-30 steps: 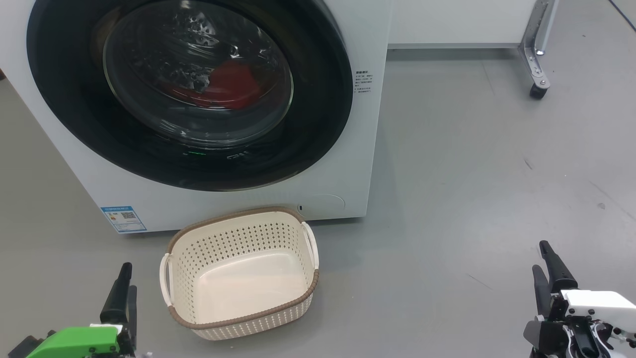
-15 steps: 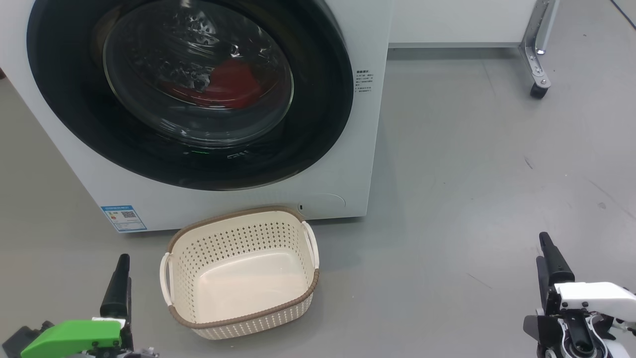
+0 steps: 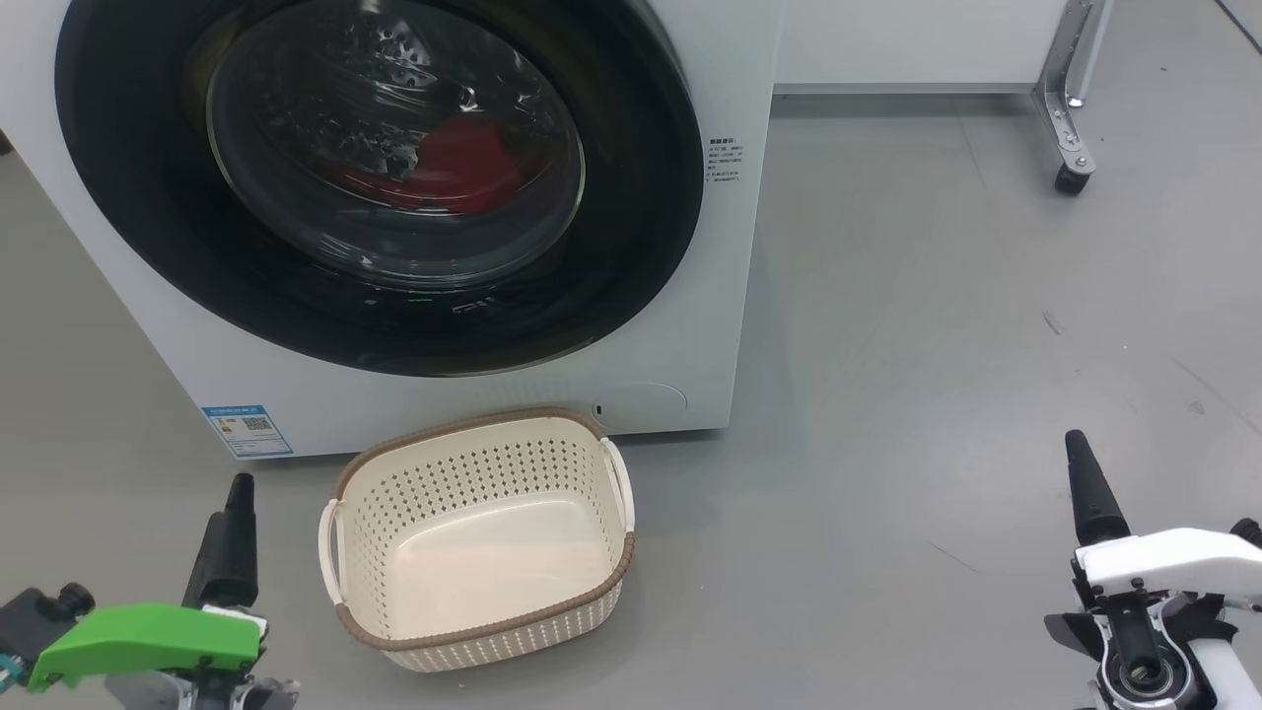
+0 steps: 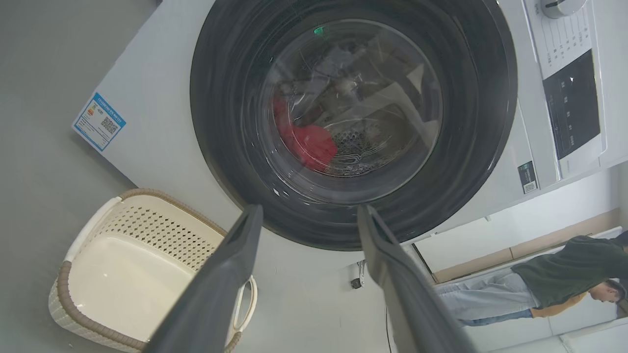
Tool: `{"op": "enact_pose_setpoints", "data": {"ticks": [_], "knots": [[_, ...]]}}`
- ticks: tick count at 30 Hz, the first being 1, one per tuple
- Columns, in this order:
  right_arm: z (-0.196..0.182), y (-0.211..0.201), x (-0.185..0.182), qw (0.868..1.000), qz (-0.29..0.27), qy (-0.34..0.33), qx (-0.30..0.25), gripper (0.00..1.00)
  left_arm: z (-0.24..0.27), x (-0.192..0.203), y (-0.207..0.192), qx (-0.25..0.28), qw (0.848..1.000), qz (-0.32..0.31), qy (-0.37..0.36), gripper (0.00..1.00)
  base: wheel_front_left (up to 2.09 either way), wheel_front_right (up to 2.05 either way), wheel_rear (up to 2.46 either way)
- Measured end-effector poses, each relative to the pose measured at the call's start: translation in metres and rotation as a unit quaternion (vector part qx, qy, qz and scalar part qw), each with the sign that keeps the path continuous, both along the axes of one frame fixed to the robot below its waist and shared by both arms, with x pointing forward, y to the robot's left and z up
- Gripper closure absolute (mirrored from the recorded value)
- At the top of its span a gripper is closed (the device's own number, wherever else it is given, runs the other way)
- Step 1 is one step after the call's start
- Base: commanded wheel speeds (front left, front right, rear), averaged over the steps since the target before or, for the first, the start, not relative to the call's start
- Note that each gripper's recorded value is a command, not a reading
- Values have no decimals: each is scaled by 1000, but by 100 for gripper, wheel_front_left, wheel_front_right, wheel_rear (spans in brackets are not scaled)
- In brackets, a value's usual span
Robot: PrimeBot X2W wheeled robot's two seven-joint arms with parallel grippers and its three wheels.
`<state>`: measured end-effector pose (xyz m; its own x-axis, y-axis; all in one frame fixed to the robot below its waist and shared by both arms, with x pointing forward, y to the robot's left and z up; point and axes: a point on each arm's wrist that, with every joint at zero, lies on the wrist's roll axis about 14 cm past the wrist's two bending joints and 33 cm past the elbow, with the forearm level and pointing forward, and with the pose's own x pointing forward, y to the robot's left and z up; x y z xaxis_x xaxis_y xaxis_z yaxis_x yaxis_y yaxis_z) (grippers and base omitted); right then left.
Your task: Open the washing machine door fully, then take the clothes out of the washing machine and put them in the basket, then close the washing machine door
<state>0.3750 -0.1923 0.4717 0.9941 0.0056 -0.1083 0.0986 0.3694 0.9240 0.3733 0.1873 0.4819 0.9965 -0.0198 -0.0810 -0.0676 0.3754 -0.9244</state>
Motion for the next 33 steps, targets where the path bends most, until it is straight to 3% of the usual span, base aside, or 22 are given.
{"op": "enact_pose_setpoints", "data": {"ticks": [15,33], "knots": [[11,19,5,984,49,-20,-172,0,15,2,-16,173,984,-39,-30,0,0,0,0],[8,43,1,949,90,-37,-301,0,12,-4,-38,305,949,-67,-45,0,0,0,0]]}}
